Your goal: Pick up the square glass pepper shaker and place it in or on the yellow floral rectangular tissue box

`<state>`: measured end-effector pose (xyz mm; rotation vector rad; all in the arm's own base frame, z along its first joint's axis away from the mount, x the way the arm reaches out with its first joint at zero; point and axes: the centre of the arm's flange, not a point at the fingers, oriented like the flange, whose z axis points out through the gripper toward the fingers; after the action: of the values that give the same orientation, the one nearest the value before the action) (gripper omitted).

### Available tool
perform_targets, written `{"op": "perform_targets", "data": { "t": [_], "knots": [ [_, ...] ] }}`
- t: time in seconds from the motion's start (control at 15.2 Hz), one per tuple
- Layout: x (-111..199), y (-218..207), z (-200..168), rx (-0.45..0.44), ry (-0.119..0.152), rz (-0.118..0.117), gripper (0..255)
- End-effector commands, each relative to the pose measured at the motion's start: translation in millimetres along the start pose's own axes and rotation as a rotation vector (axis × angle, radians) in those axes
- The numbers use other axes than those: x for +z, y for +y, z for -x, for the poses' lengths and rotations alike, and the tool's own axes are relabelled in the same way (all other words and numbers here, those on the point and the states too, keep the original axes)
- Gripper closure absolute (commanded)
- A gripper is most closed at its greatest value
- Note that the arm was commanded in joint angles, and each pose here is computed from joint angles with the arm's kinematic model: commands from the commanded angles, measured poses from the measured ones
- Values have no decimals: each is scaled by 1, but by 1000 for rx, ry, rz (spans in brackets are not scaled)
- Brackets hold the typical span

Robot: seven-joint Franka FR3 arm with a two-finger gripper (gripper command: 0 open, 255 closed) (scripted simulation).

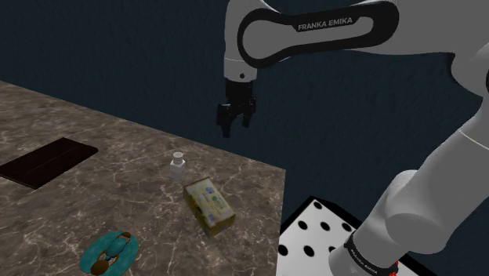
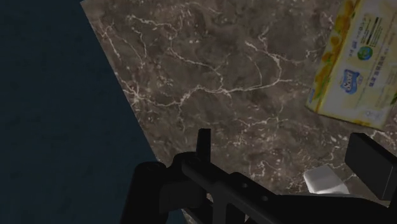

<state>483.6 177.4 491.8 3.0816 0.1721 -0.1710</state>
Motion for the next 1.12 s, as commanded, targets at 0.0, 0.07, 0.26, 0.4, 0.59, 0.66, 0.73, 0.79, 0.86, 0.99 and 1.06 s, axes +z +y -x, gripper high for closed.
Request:
{"op": "perform_targets", "data": {
  "t": [0.0,0.07,0.26,0.4,0.59,0.66,0.73,0.79,0.86,0.99,1.06],
  "knots": [
    [14,-17,-19,6,-5,-9,0],
    [19,-25,-29,9,-7,-12,0],
    [32,-47,-59,17,-13,-24,0],
    [41,-62,-78,23,-17,-31,0],
    [54,-84,-108,31,-24,-42,0],
    [59,-91,-118,34,-26,-46,0],
    [63,-99,-128,36,-28,-50,0],
    [67,-106,-138,39,-30,-53,0],
    [71,-112,-146,41,-32,-56,0],
    [81,-112,-145,41,-32,-56,0],
    [87,-113,-145,41,-32,-56,0]
  ]
}}
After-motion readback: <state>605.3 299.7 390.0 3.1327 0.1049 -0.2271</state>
